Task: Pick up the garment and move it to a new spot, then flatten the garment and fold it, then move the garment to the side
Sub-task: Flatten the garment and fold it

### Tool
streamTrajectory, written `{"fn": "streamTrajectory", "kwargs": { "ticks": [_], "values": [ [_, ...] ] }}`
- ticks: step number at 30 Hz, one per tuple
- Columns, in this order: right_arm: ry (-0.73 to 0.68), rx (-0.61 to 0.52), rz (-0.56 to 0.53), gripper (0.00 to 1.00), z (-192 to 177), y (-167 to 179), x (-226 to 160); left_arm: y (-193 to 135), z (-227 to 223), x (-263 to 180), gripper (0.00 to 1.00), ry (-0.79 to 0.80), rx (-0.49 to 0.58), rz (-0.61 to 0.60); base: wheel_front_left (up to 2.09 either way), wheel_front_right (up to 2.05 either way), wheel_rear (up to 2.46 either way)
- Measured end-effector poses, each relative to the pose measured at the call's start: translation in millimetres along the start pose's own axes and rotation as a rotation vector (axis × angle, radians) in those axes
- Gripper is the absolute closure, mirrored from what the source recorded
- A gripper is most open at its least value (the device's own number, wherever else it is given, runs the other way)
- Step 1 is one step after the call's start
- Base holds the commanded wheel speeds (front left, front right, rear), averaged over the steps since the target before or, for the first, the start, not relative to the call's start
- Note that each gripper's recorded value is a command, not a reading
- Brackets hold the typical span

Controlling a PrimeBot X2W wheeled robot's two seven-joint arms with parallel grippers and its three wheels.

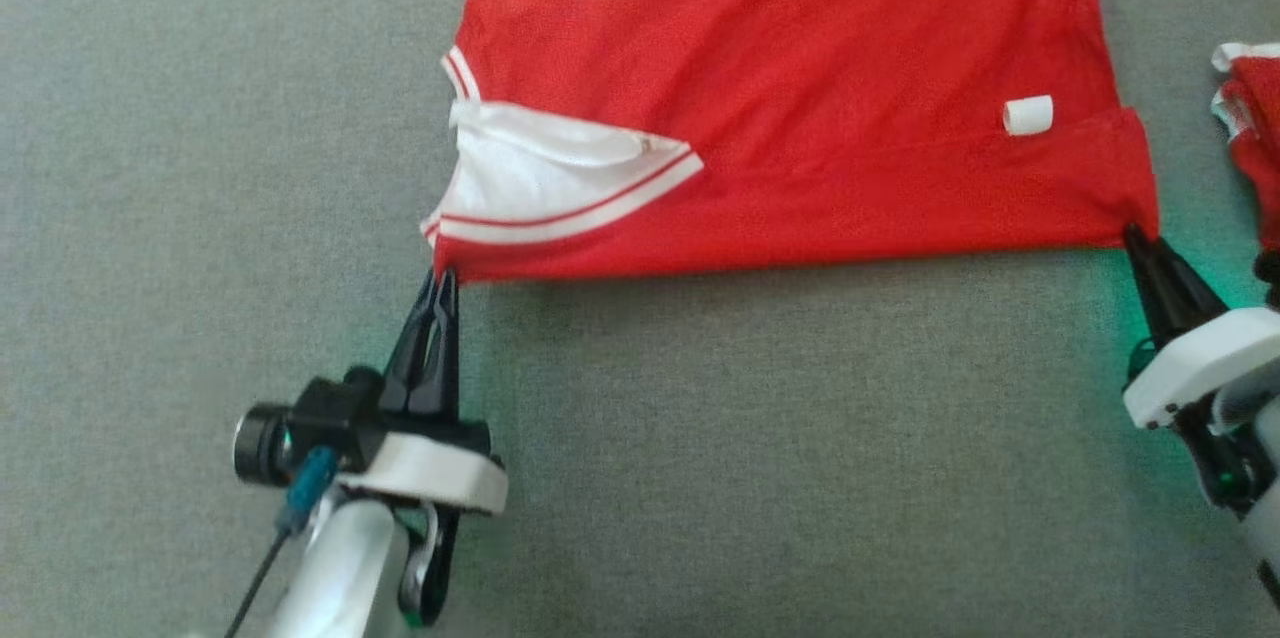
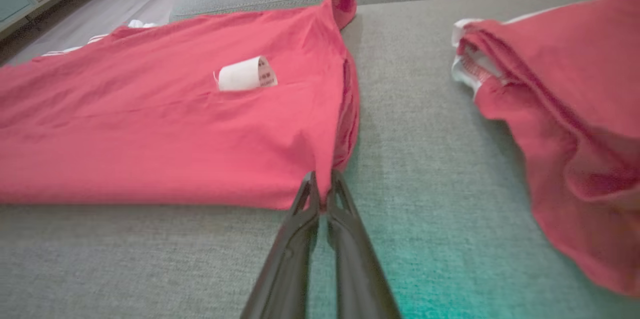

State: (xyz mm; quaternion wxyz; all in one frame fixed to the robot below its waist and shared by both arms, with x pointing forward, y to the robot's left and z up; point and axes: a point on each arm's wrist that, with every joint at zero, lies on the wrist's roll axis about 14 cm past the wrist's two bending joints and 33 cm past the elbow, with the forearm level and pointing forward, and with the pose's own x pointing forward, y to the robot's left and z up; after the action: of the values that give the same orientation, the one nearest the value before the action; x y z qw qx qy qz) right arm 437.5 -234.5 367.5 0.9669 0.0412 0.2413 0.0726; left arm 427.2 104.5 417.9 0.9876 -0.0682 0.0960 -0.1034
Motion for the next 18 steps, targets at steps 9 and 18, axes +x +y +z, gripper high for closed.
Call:
{"fn": "streamTrajectory", "kwargs": {
  "ticks": [9, 18],
  "values": [
    [0.044, -0.016, 0.019, 1.0, -14, -10, -37, -6, -17, -46, 1.0, 0.038, -0.027, 0.004, 0.0, 0.0, 0.0],
    [0.138, 0.017, 0.012, 1.0, -45, -19, -76, -14, -30, -80, 1.0, 0.103, -0.059, 0.005, 0.0, 0.0, 0.0]
  ]
}}
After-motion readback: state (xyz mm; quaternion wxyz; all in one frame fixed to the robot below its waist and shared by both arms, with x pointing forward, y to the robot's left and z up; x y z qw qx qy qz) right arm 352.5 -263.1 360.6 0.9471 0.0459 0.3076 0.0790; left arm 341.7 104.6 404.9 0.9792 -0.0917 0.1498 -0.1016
